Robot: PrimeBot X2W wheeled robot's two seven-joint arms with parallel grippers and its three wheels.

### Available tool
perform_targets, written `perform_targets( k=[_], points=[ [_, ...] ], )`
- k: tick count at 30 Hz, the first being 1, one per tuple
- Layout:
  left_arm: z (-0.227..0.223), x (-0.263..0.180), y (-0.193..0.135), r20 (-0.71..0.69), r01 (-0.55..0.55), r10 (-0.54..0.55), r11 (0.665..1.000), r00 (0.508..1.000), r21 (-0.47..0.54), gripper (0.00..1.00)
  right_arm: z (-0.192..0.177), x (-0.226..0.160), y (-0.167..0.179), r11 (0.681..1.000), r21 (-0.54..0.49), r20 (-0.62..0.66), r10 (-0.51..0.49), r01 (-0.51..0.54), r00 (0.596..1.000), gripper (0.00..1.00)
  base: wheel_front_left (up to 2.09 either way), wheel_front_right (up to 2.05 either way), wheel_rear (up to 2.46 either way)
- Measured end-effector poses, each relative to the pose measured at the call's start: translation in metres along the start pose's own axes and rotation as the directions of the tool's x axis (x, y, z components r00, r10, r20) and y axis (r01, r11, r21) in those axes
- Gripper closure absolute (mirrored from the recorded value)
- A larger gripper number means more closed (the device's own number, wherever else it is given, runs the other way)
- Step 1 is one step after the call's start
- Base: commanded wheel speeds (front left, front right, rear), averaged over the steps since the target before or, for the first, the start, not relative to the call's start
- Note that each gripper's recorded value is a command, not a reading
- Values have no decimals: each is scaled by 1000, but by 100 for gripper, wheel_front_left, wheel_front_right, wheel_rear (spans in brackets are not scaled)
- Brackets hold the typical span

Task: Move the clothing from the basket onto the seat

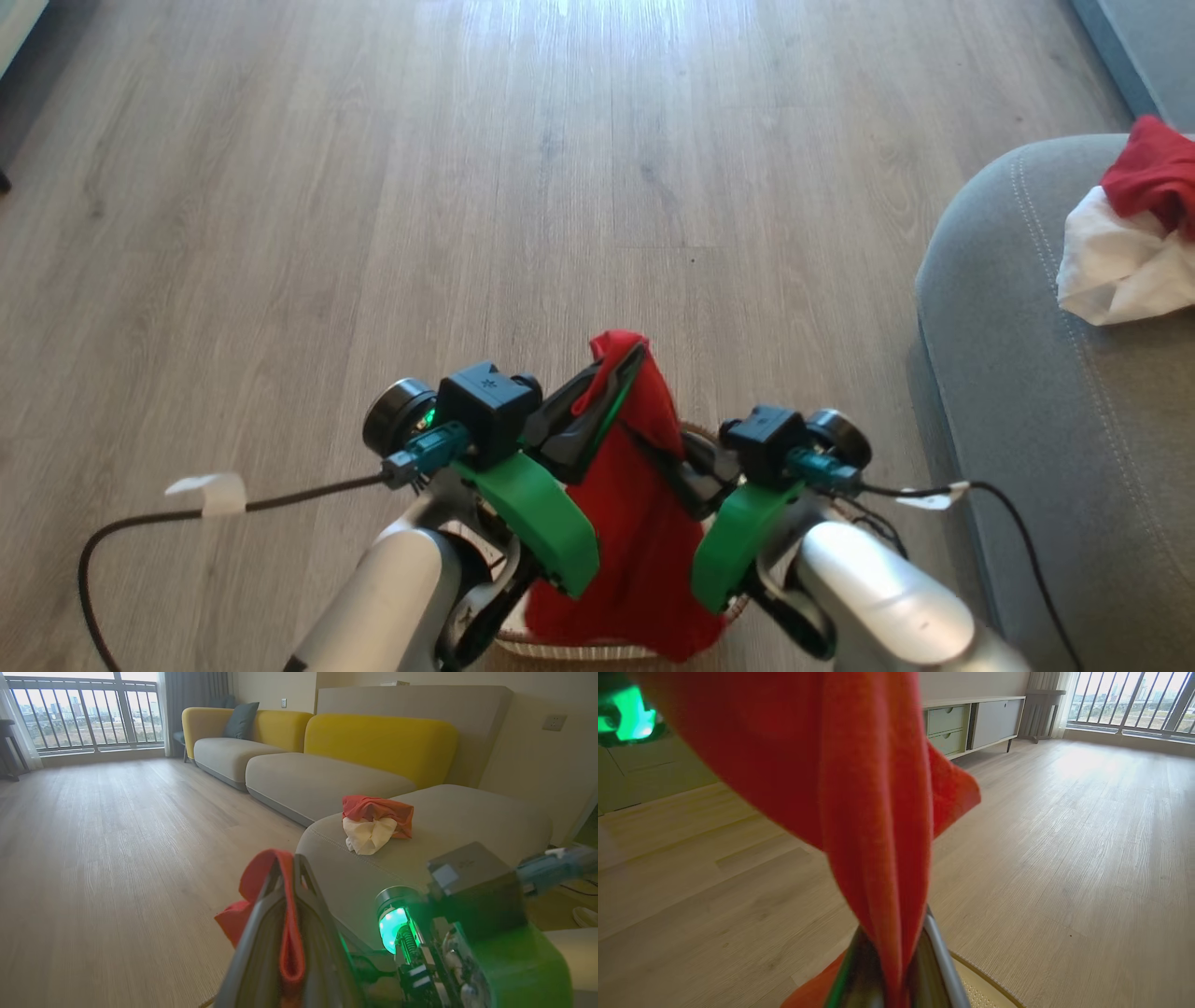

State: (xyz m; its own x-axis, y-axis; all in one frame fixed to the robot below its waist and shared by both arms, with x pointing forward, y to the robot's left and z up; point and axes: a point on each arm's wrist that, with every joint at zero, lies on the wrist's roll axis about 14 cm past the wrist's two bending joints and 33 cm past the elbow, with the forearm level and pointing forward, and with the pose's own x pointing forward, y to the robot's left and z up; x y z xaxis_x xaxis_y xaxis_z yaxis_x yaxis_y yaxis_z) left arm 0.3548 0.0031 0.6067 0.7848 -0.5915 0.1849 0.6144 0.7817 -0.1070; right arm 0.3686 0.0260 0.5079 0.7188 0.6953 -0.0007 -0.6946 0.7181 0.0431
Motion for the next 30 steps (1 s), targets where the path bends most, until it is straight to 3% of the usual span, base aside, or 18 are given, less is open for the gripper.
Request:
perform_targets(
  k=[1, 8, 13, 21, 30],
  points=[
    [-2, 0, 2, -4, -8, 8, 1000, 1000, -3, 0, 2, -1, -4, 1000, 0, 6, -11, 11, 1000, 100, 0, 0, 0],
    [-32, 2, 9, -32, -27, 27, 999, 999, -19, 0, 19, -22, -57, 989, -19, 53, -145, 146, 988, 100, 0, 0, 0],
    [-65, 5, -10, -67, 21, -25, 998, 997, -59, 0, 34, -51, -99, 963, -54, 93, -260, 266, 961, 100, 0, 0, 0],
    [-106, 15, -62, -134, 167, -187, 974, 973, -151, 0, 56, -112, -149, 888, -96, 158, -432, 449, 888, 100, 0, 0, 0],
    [-119, 34, -120, -139, 339, -374, 914, 917, -225, 0, 51, -183, -172, 788, -93, 151, -593, 609, 791, 100, 0, 0, 0]
  ],
)
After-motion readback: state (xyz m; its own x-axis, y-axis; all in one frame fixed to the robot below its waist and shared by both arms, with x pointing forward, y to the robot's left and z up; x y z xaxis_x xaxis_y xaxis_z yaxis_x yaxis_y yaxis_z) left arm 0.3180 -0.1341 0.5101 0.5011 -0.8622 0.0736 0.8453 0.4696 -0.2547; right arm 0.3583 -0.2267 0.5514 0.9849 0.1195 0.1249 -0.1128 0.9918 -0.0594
